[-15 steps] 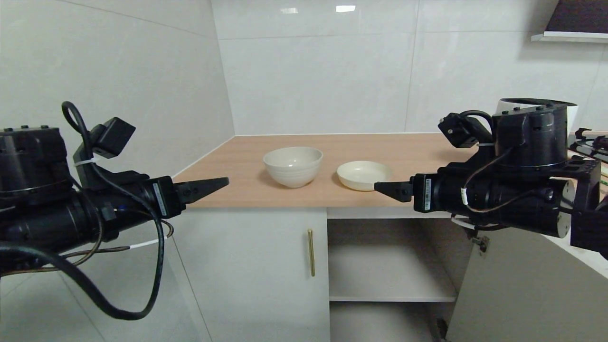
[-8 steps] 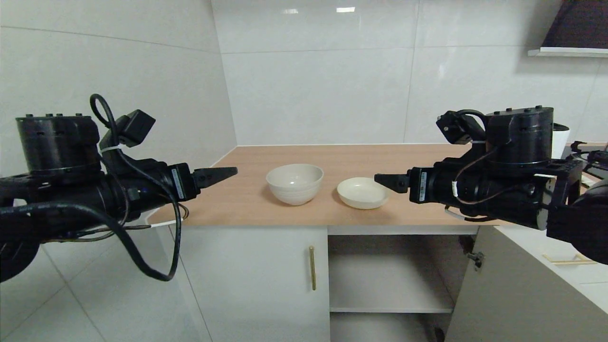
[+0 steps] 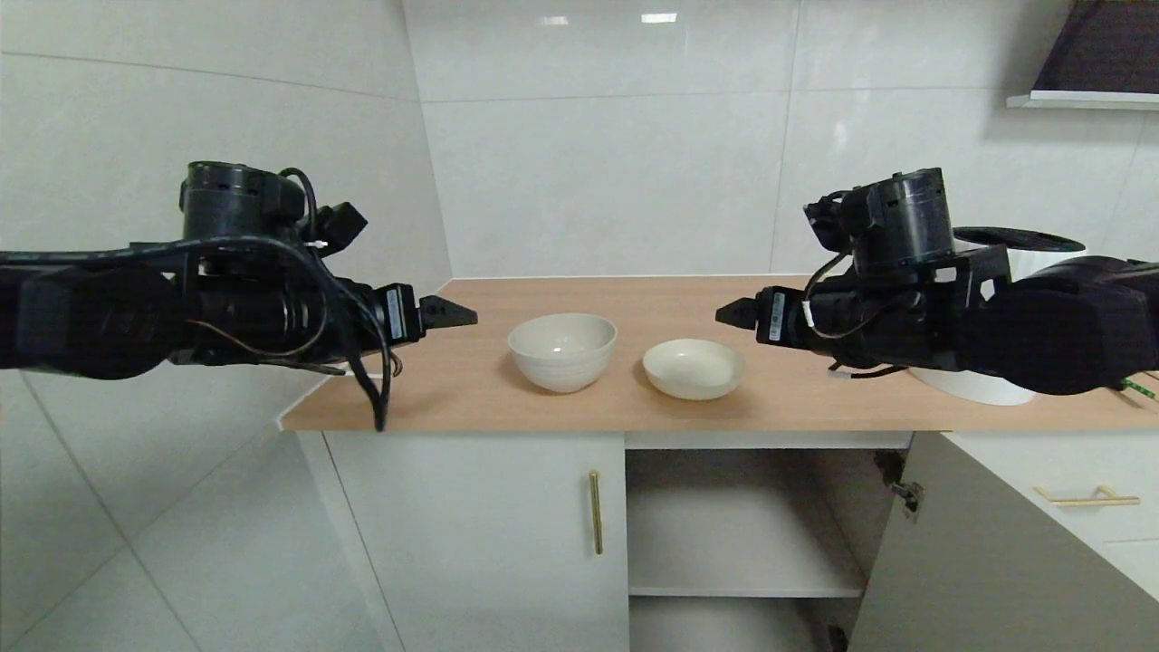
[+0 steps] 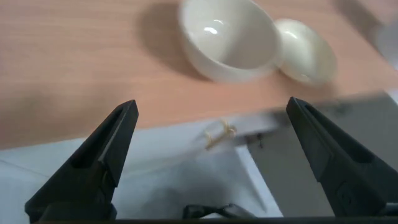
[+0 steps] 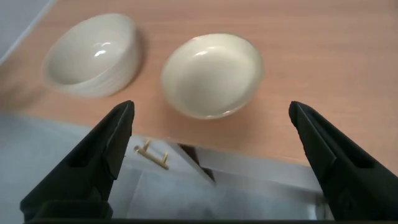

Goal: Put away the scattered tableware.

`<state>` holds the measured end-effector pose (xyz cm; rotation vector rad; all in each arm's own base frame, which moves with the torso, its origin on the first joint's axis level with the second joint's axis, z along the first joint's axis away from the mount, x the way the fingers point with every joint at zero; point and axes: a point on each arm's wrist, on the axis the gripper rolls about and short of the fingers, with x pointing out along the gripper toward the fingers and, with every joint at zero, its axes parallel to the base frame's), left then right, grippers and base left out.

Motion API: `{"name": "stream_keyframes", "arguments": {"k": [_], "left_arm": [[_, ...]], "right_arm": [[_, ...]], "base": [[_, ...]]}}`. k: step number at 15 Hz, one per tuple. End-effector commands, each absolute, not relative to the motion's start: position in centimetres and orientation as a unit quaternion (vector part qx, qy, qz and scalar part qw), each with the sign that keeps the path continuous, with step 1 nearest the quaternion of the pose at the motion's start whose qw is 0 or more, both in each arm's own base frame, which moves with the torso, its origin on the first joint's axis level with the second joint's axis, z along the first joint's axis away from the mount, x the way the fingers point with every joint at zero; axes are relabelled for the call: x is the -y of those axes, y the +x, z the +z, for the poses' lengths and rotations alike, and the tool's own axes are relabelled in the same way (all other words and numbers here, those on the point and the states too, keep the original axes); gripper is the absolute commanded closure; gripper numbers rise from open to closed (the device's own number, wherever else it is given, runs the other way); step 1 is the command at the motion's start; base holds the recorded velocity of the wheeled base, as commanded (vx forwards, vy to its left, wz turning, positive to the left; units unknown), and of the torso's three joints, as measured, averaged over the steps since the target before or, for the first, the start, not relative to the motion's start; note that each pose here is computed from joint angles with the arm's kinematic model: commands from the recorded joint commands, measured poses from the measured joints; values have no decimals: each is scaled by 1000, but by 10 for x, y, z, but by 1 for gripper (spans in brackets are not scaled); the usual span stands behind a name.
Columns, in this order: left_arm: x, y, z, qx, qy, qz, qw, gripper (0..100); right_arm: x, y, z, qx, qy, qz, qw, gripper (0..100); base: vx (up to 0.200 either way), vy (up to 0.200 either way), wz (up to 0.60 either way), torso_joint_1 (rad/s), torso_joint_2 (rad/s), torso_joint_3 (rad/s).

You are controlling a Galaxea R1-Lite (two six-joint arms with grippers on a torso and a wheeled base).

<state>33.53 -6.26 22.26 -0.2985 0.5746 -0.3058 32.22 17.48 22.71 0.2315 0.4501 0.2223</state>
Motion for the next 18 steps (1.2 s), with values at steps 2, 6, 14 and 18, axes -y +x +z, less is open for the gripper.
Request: {"name": "stream_keyframes", "arguments": {"k": [2, 6, 14, 18], "left_arm": [[94, 374, 205, -295, -201, -105, 928, 0], [116, 404, 171, -284, -199, -65, 936, 0], [123, 425, 144, -289, -200, -56, 934, 0], [124, 425, 142, -291, -200, -55, 934, 0]], "right_arm": [[-186, 345, 212, -229, 114, 70, 964, 0], [-190, 358, 202, -223, 118, 29, 967, 0], [-191, 360, 198, -226, 117, 27, 967, 0], [-191, 360, 198, -228, 117, 26, 966, 0]], "base": [[0, 0, 0, 0, 0, 0], [0, 0, 0, 0, 0, 0], [0, 0, 0, 0, 0, 0], [0, 0, 0, 0, 0, 0]]}}
